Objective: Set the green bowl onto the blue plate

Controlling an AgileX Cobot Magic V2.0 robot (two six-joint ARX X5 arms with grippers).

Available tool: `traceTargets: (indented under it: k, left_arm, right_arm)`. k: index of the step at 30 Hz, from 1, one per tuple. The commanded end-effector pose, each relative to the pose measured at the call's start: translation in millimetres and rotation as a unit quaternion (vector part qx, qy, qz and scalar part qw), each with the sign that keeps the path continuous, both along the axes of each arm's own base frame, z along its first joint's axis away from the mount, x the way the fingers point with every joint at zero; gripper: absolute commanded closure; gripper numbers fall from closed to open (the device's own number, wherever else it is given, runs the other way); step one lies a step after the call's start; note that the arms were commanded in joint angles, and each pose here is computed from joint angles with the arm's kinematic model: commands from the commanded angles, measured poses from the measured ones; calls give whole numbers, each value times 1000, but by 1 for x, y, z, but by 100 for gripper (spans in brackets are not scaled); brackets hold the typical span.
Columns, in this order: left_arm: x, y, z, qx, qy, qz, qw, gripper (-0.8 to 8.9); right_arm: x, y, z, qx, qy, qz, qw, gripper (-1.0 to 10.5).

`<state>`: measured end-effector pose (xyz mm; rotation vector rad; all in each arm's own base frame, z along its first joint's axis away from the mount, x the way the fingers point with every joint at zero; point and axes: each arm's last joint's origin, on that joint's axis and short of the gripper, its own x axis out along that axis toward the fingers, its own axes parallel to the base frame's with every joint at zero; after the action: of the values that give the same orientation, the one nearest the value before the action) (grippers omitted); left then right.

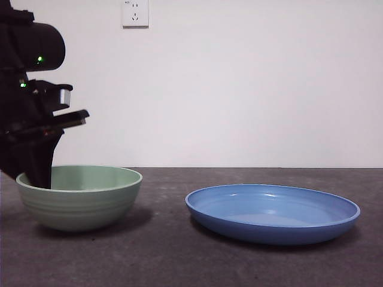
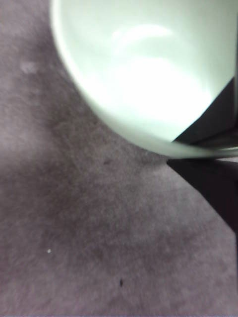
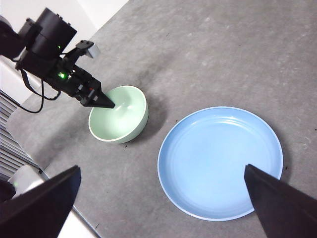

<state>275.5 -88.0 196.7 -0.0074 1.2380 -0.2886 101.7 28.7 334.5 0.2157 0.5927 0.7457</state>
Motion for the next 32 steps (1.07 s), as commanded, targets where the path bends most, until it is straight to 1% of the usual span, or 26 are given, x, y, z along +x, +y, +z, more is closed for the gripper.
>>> traceTargets:
  k: [1, 6, 9, 13, 18, 23, 32]
  left_arm:
    - [9, -6, 14, -4, -9, 3, 1000, 799]
    - [14, -15, 44, -8, -17, -8, 1000, 799]
    - [17, -23, 63, -14, -34, -16, 999, 799]
    - [21, -38, 87, -35, -71, -25, 997, 799]
    - [23, -61, 105, -65, -111, -39, 991, 799]
    - [24, -91, 105, -80, -117, -66, 988, 799]
    - [39, -149, 79, -75, -79, -118, 987, 799]
  right_arm:
    - [0, 0, 5, -1, -12, 3, 1000, 393]
    - [0, 0, 5, -1, -12, 3, 1000, 393]
    - [0, 0, 5, -1, -14, 3, 1000, 393]
    - [0, 0, 6, -1, -17, 3, 1000, 393]
    - [1, 0, 6, 0, -22, 3, 1000, 393]
    - [2, 1, 8, 1, -32, 3, 999, 393]
    - [2, 1, 8, 1, -34, 3, 999, 393]
